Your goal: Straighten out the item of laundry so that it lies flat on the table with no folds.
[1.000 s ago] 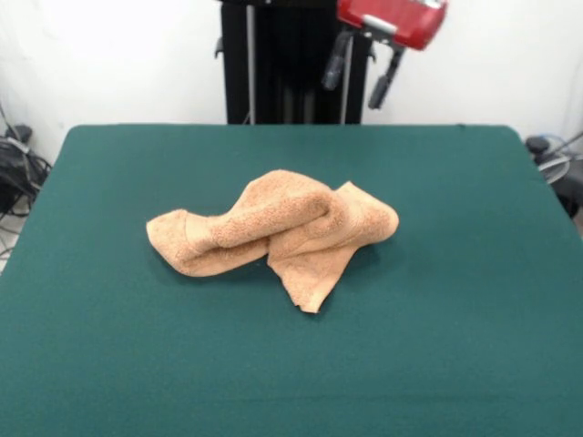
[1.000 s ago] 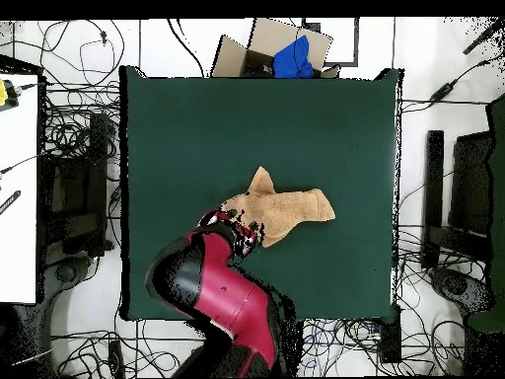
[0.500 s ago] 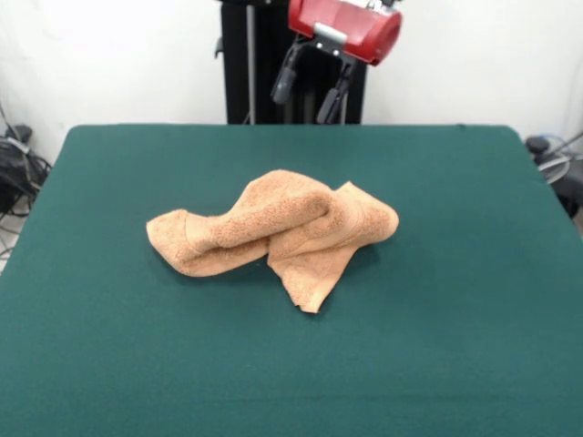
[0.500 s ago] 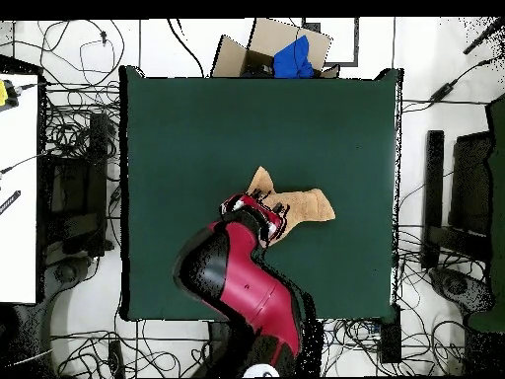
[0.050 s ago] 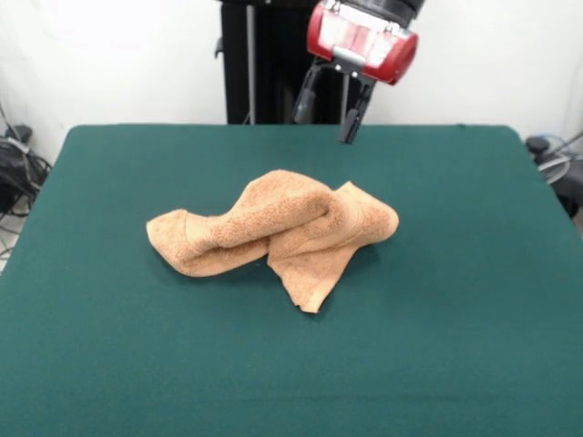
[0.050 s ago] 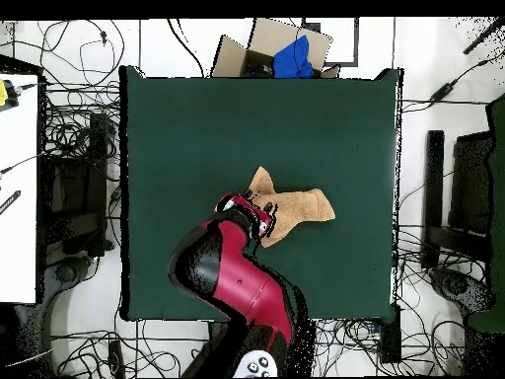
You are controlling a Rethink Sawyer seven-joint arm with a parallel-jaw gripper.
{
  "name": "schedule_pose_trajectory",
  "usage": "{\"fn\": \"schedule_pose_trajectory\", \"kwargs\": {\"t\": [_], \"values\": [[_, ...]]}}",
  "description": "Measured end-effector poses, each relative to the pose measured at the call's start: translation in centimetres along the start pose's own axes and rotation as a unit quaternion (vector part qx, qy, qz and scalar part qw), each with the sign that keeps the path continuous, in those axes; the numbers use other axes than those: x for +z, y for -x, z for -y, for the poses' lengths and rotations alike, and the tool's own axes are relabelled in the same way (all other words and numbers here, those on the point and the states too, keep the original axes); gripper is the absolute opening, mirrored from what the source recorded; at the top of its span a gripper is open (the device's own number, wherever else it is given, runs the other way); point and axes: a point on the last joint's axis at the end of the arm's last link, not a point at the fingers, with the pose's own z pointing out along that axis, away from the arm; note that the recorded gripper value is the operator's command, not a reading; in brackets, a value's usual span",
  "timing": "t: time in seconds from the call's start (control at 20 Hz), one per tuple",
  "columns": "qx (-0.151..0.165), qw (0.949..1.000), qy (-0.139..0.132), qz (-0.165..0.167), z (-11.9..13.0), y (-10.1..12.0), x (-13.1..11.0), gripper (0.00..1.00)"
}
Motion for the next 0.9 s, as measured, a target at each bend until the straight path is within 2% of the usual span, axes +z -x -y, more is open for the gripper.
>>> {"fn": "schedule_pose_trajectory", "kwargs": {"t": [0.5,0.9], "values": [[0.003,0.9994,0.019,-0.030,-1.4,-2.0,0.9,1.00],[0.008,0.9987,0.030,-0.040,-2.0,-2.2,1.5,1.00]]}}
